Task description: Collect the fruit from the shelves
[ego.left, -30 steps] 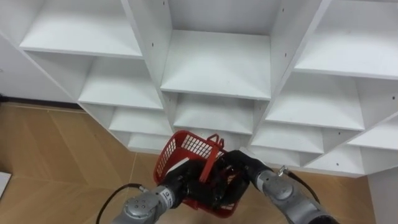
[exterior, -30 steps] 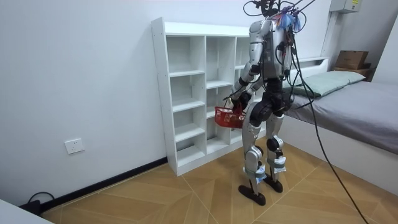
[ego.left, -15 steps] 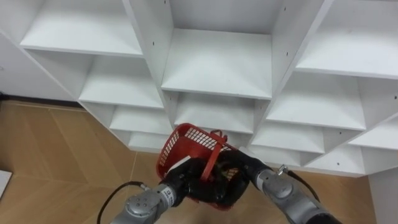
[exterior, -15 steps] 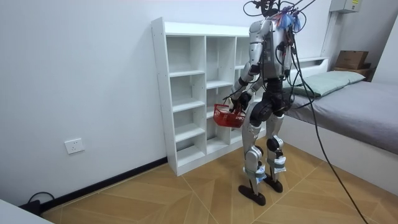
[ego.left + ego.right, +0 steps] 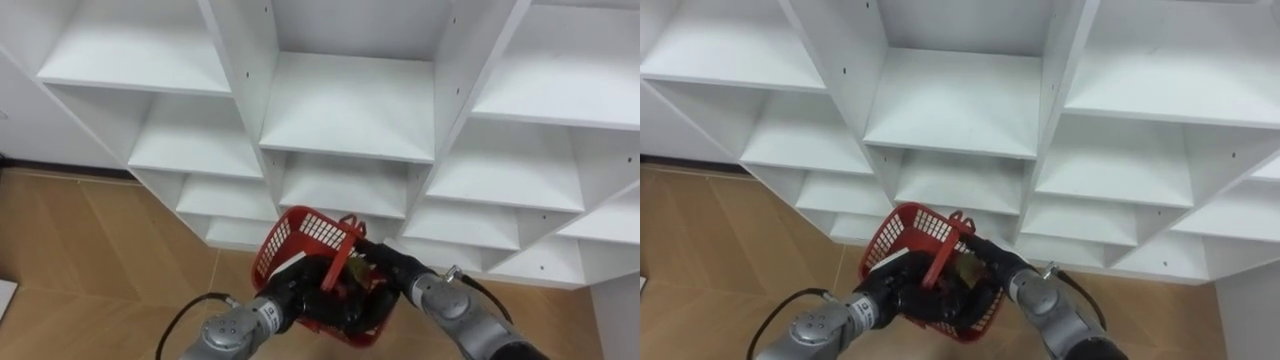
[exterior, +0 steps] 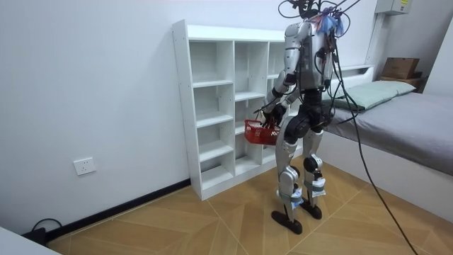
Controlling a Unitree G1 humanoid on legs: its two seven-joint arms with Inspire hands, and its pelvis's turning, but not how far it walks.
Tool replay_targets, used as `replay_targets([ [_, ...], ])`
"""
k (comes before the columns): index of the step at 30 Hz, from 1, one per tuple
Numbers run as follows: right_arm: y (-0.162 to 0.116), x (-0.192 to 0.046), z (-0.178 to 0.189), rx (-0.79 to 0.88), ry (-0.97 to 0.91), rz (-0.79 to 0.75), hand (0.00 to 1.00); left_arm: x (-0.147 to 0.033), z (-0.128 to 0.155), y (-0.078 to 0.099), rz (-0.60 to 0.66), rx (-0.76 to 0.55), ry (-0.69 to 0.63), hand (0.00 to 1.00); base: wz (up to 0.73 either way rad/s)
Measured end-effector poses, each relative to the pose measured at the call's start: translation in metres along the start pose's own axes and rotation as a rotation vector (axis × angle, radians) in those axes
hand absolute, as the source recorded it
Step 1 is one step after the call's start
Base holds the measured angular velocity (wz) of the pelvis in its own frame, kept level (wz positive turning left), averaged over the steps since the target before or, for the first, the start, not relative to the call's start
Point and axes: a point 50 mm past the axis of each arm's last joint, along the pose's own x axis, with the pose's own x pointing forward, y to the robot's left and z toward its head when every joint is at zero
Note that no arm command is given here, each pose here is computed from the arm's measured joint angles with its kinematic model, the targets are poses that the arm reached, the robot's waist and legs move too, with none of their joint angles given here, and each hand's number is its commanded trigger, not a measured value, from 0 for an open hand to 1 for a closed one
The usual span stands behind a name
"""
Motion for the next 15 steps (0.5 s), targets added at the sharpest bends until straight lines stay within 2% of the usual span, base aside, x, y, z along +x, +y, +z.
replay_targets([
  [9,0.0,-0.002,-0.005,-0.004,0.006,-0.003,0.0,-0.004,-0.004,0.008,0.05,-0.003,0.01,1.0,-0.02],
  [15,0.006,-0.007,-0.007,0.009,-0.016,0.001,0.0,-0.011,-0.025,0.022,0.175,-0.045,0.09,1.0,-0.05],
])
